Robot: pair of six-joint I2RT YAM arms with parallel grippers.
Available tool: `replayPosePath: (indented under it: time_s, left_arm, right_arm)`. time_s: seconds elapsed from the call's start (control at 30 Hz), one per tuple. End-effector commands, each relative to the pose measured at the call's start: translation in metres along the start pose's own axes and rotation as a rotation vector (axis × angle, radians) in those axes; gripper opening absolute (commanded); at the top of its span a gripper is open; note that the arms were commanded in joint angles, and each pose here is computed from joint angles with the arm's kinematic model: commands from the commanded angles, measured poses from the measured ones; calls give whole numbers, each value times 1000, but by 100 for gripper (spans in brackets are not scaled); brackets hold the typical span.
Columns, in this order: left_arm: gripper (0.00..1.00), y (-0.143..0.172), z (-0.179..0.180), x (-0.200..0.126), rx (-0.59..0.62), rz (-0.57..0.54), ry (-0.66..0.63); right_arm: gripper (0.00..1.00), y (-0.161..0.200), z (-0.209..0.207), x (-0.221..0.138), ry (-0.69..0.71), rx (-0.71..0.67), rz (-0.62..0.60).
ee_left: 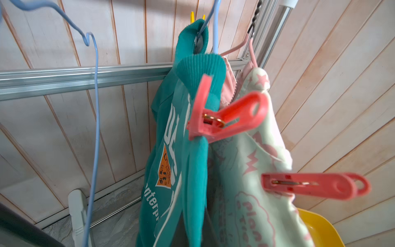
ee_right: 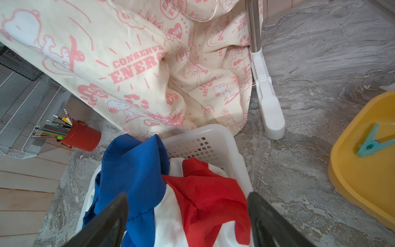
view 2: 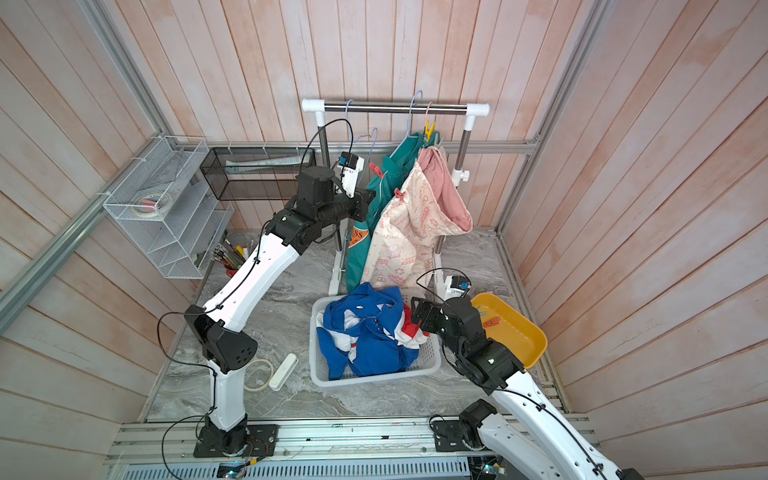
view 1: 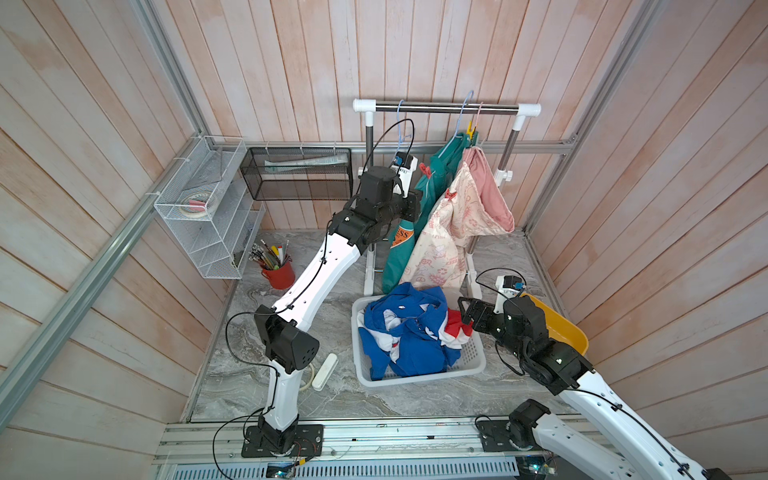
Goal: Remove the clothespins securing jackets to the hanger
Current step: Pick up the hanger from the clothesline.
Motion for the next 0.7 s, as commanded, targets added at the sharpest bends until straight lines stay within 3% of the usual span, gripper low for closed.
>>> replayPosePath:
  time_s: [0.0,0.2,0.67]
  left_arm:
    - [0,-70,-27,-59,50,-274,45]
    - [0,-82,-35,-108,97,-318,35]
    - [0,-72,-49,-222,127,-327,42]
  right_arm:
    - [89,-9,3,-6,-14,-10,-22]
    - [89,-23,5,-6,-28,-31,-38]
    - [89,-61,13,0,-105,-40,-91]
Point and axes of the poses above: each gripper's point midway between its finger pads, its own x axis out along the fingers, its own z axis along the line the jaws close on, y = z × x, the point moved 8 cm from there along -x, back along the fingers, and after that the axes turned 9 degrees about -x, right-handed, at the moved point
